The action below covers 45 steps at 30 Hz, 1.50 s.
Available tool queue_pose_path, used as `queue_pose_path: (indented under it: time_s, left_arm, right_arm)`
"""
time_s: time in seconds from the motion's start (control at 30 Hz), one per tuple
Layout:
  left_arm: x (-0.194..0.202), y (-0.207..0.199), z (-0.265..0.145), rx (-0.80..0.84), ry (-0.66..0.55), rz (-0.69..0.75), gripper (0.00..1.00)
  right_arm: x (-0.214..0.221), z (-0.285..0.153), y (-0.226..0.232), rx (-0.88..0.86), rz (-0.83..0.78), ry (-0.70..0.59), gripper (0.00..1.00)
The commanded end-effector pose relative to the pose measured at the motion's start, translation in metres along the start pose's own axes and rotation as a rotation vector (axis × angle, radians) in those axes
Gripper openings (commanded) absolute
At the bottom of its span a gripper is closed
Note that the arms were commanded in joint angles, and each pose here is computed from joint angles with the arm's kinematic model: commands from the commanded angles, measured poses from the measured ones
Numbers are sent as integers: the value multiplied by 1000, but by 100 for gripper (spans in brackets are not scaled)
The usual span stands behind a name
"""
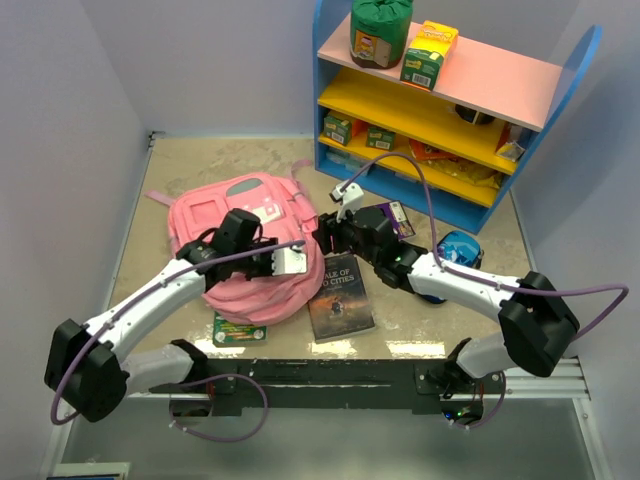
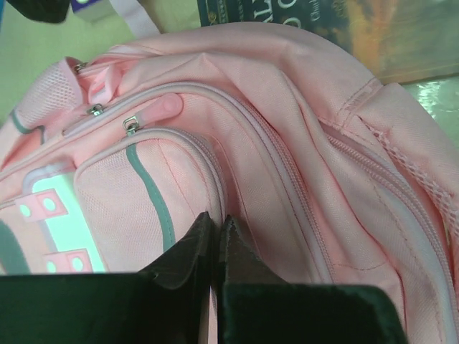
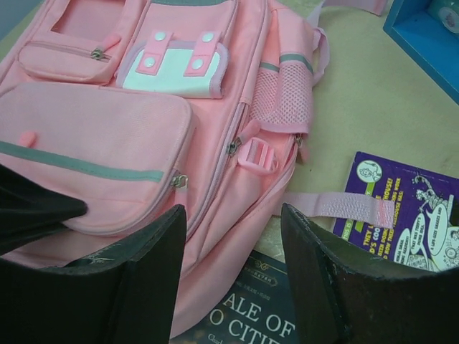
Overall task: Pack the student bag
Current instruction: Unzip the student bag at the center of the board.
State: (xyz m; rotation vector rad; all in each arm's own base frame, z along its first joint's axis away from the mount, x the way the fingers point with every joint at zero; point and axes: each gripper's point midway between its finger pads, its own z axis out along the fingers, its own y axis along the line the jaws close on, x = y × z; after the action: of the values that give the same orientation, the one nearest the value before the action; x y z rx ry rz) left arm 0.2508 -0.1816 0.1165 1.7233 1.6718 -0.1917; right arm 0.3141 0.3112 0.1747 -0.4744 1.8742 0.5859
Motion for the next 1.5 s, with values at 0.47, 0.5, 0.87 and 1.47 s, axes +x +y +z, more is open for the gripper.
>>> queue_pose_path:
  time_s: [0.47,0.5,0.87,1.47]
  left_arm:
    - [-10,-45,-81,-30,-131,503,0]
    - [-9,-42,-78,-63,-132,473,0]
    - [-2,-52,-81,-88,-146,343,0]
    - [2,-46,-81,-180,-152,245,0]
  right_arm:
    - [10,-6,13,-159,-240,115,62]
    - [16,-5,15,-168,-230,140,62]
    - [67,6,40,-281,-103,150,56]
    - [87,20,34,-500,-756,320,56]
